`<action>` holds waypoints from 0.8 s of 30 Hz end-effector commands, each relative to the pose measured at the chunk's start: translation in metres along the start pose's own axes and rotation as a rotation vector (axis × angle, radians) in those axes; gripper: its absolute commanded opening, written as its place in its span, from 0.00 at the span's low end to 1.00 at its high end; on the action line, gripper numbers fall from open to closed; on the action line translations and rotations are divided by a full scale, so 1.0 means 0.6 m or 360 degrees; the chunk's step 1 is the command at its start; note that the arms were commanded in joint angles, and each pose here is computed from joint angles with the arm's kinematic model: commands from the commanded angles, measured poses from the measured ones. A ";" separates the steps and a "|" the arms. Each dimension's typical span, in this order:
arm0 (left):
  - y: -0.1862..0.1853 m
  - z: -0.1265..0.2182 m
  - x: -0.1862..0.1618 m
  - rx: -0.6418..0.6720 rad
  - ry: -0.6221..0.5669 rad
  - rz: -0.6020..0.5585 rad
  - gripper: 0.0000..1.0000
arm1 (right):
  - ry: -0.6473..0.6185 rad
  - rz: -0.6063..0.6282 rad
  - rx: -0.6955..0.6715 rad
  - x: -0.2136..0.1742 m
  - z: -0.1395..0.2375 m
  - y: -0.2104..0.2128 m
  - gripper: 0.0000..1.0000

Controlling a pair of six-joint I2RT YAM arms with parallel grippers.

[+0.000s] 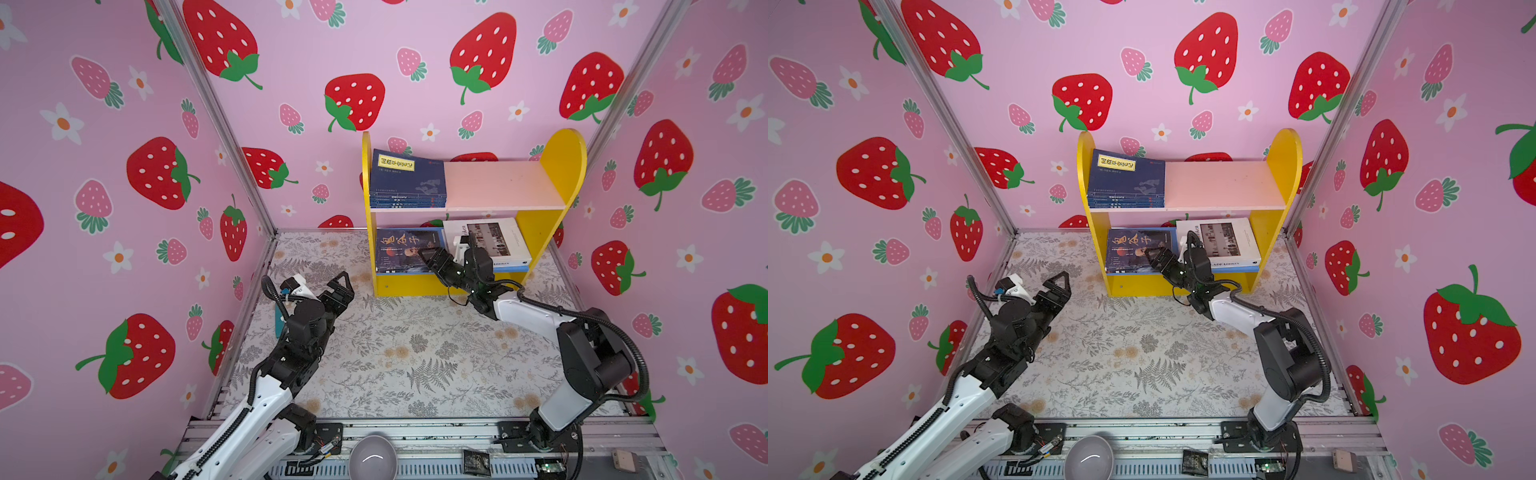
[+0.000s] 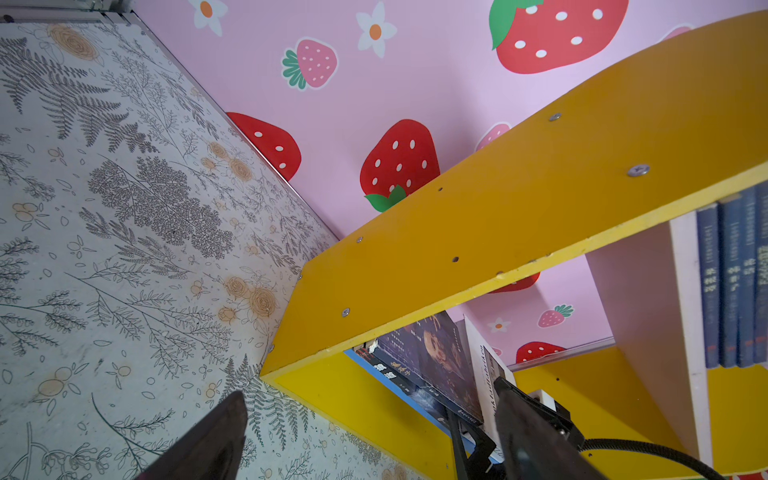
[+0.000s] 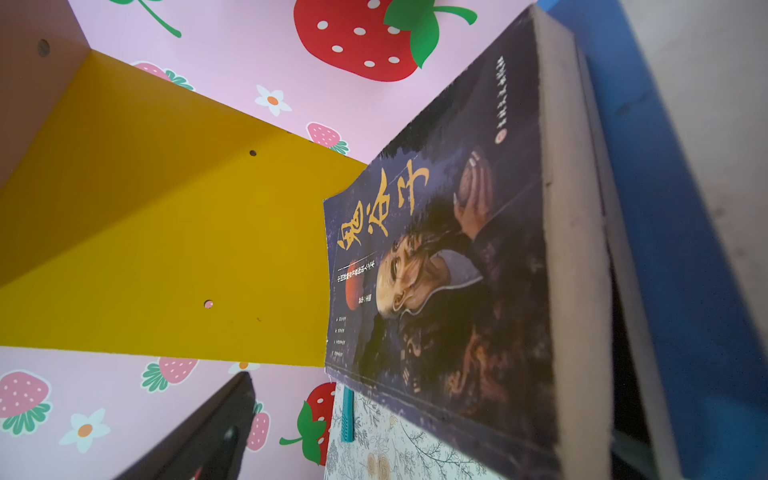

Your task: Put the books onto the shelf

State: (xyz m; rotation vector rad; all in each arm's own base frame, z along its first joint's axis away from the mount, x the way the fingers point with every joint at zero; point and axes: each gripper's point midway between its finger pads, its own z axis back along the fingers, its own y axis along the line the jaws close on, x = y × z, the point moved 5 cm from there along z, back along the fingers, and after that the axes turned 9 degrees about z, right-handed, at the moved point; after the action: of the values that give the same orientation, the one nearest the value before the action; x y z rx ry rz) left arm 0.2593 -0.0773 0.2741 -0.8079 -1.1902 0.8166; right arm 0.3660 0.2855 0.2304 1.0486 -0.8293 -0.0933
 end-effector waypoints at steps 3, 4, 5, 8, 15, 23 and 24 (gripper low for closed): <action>-0.002 -0.004 0.000 -0.0042 -0.0001 0.0046 0.94 | 0.0039 -0.0027 -0.0167 -0.009 0.013 -0.020 0.97; -0.002 -0.004 0.001 -0.0043 -0.0003 0.0049 0.94 | 0.0042 -0.0029 -0.0170 -0.009 0.015 -0.020 0.97; -0.002 -0.005 0.001 -0.0042 -0.0001 0.0052 0.94 | 0.0047 -0.0027 -0.0171 -0.010 0.016 -0.019 0.97; 0.000 -0.006 0.000 -0.0042 0.0000 0.0059 0.94 | 0.0059 -0.0021 -0.0179 -0.014 0.019 -0.018 0.97; 0.002 -0.007 -0.002 -0.0040 0.0008 0.0068 0.94 | -0.0009 0.0068 -0.0279 0.000 0.040 -0.018 0.97; 0.005 -0.005 0.004 -0.0021 -0.0010 0.0058 0.95 | -0.0123 0.0350 -0.0545 0.035 0.087 -0.017 0.97; 0.004 -0.003 0.005 -0.0020 -0.0012 0.0050 0.95 | -0.0125 0.0396 -0.0537 0.037 0.094 -0.012 0.97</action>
State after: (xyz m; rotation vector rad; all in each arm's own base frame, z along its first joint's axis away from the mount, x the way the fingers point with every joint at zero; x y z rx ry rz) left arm 0.2623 -0.0771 0.2673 -0.8267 -1.1675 0.8327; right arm 0.3515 0.2451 0.2319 0.7211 -0.8933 -0.1041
